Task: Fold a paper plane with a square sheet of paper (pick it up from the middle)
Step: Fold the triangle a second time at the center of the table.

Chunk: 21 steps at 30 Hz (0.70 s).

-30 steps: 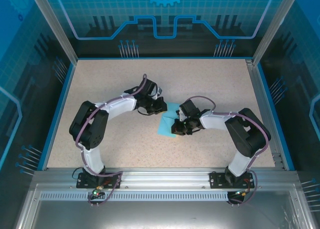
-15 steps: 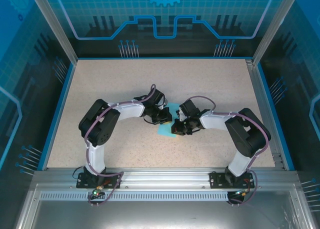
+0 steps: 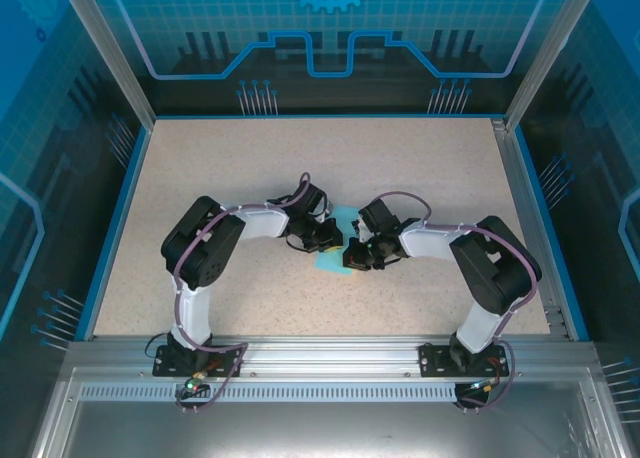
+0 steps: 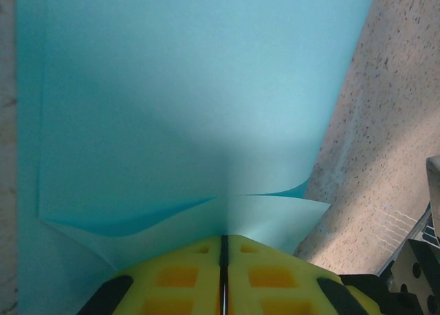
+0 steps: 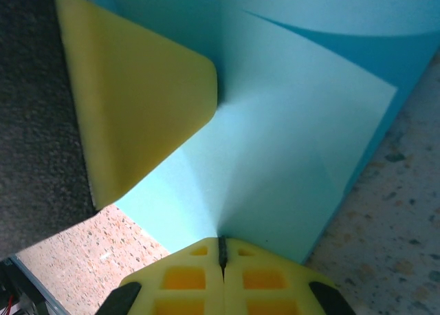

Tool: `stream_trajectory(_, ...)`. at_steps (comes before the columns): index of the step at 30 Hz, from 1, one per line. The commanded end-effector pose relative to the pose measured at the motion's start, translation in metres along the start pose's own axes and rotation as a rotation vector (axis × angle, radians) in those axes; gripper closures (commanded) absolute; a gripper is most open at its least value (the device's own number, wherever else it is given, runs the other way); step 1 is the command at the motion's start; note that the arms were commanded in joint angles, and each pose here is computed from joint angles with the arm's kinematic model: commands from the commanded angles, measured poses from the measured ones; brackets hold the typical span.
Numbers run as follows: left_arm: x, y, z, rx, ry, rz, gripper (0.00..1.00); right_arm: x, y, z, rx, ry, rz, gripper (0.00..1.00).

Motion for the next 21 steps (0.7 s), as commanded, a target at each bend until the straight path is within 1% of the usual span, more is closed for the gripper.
stream_trajectory(1,-0.003,0.007,0.038,0.133,-0.032,-0.02,0.89,-0.015,0.009,-0.044,-0.23,0.091,0.067,1.0)
stream_trajectory(4,-0.001,0.004,0.041,0.142,-0.024,-0.044,0.88,-0.015,0.008,-0.045,-0.234,0.095,0.069,1.0)
stream_trajectory(10,0.005,-0.001,0.046,0.11,-0.031,-0.094,0.88,-0.016,0.009,-0.046,-0.239,0.096,0.072,1.0)
stream_trajectory(21,0.02,-0.011,0.048,0.132,-0.026,-0.105,0.87,-0.016,0.008,-0.047,-0.24,0.095,0.067,1.0)
Point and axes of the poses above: each hand's point on the last joint's axis, 136 mm out from that joint toward the fingers, its own y axis out along the fingers, its own z axis along the line the jaws close on, x = y × z, the point moved 9 cm from there along -y, back along the fingers, and after that the axes turned 11 degrees about y, right-handed, at the moved point
